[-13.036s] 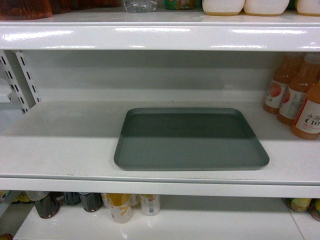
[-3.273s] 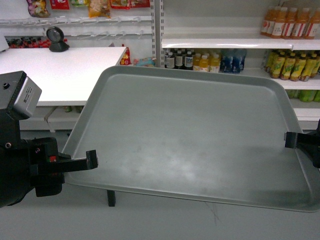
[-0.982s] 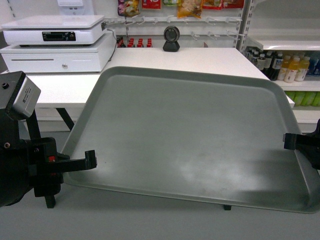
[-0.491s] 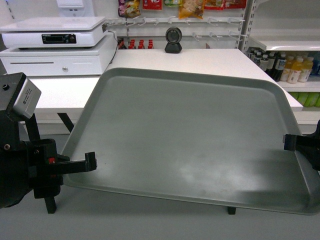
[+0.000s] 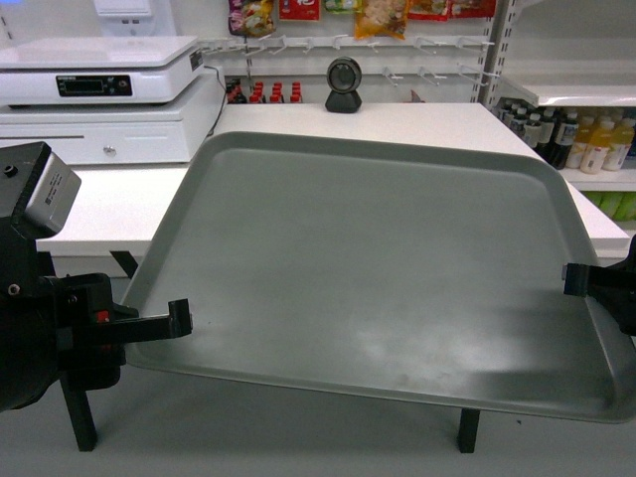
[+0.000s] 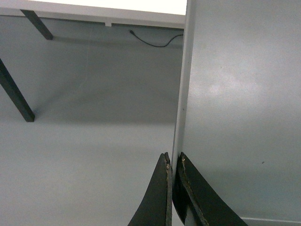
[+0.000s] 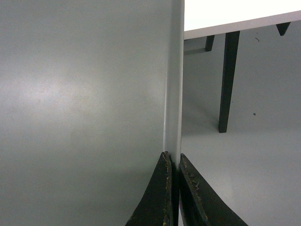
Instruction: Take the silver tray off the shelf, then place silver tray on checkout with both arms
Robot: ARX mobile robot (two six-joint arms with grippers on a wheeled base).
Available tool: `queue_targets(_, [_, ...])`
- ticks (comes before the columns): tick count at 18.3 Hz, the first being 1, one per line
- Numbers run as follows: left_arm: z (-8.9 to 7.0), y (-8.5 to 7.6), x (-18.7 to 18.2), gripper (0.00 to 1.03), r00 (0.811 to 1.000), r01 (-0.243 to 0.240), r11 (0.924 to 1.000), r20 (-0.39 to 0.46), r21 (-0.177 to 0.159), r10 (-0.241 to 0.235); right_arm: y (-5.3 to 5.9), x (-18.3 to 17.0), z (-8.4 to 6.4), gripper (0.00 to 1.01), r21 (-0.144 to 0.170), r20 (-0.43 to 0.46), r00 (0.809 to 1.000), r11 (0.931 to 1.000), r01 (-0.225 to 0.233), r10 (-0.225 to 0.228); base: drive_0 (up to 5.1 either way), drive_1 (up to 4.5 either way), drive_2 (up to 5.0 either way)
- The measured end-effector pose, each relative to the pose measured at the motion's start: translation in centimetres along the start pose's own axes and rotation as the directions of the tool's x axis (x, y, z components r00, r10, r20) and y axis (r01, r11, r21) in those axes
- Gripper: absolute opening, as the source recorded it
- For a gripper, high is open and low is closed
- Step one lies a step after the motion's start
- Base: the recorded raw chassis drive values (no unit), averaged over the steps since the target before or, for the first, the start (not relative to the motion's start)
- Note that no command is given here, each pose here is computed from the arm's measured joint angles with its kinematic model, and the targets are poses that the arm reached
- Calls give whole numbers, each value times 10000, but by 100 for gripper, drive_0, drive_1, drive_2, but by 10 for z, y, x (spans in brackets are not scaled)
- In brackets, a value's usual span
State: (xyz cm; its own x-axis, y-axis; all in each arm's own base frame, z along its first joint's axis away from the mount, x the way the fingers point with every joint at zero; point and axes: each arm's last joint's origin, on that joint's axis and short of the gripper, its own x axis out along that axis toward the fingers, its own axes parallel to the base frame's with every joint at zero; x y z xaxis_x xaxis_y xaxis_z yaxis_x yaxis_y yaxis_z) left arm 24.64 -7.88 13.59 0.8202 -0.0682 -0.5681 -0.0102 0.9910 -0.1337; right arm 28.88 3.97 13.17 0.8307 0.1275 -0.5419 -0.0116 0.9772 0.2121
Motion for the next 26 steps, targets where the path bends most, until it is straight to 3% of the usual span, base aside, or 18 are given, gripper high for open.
queue_targets(19, [0,0,0,3,10000,25,10000,-14,6,-25,-1,0,0,3,26,16,10000,10000,14,-14,-5,429,-438])
queue_targets(24, [1,-1,1,3,10000,33,10000,11,5,-33,-1,0,0,3,32,11,10000,10000,25,-25,0,0,0])
queue_targets(25, [2,-5,2,3,9948,-621,9980,-799,98,627,-1,0,0,3,25,1,10000,10000,-47,47,0,0,0])
queue_targets(26, [7,-8,10,3,9779,-1423,9898,-1556,-45,1399,-1,1,-1,2,-106,-448,9990,9999,-70,65,0,0,0])
